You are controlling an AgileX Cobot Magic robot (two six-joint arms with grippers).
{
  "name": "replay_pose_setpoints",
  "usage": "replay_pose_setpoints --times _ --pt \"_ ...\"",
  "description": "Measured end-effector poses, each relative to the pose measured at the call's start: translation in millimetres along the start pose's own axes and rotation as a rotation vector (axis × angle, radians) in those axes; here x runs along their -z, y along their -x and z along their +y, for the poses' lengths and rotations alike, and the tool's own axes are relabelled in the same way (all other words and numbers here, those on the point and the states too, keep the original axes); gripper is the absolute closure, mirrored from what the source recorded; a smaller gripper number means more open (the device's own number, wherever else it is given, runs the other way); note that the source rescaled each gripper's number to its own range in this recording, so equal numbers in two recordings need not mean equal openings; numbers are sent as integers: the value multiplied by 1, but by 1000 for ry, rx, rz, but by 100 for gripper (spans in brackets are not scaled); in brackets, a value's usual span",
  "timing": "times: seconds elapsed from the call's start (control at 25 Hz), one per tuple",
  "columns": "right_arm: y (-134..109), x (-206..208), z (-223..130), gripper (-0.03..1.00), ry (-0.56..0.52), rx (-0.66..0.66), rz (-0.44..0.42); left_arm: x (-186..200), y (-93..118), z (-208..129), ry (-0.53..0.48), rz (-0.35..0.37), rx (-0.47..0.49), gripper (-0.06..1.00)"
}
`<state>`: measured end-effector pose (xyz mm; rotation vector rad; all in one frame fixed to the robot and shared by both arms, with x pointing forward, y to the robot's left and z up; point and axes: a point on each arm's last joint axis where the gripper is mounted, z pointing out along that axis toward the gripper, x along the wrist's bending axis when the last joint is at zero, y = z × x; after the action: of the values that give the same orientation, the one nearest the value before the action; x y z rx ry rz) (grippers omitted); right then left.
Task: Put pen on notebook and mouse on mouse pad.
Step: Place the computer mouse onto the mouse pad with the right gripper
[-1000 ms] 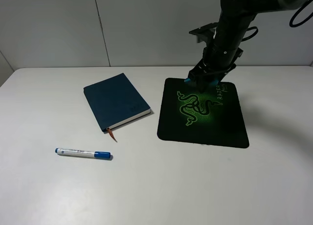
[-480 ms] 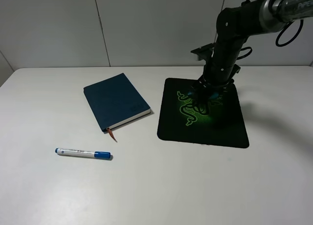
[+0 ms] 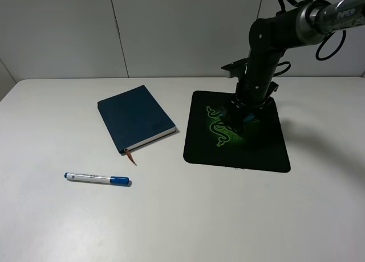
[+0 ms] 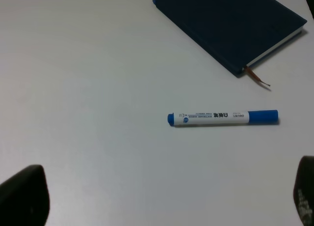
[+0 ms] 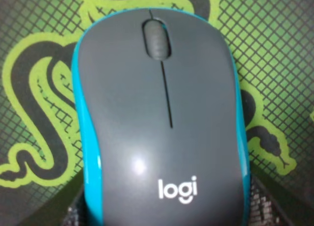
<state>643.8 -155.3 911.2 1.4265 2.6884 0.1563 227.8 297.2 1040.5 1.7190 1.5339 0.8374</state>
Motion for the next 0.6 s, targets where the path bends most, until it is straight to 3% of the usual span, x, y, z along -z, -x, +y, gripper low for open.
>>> replay_pose_setpoints --times 0.6 --pt "-3 -6 -5 97 -64 -13 35 0 0 0 0 0 0 -6"
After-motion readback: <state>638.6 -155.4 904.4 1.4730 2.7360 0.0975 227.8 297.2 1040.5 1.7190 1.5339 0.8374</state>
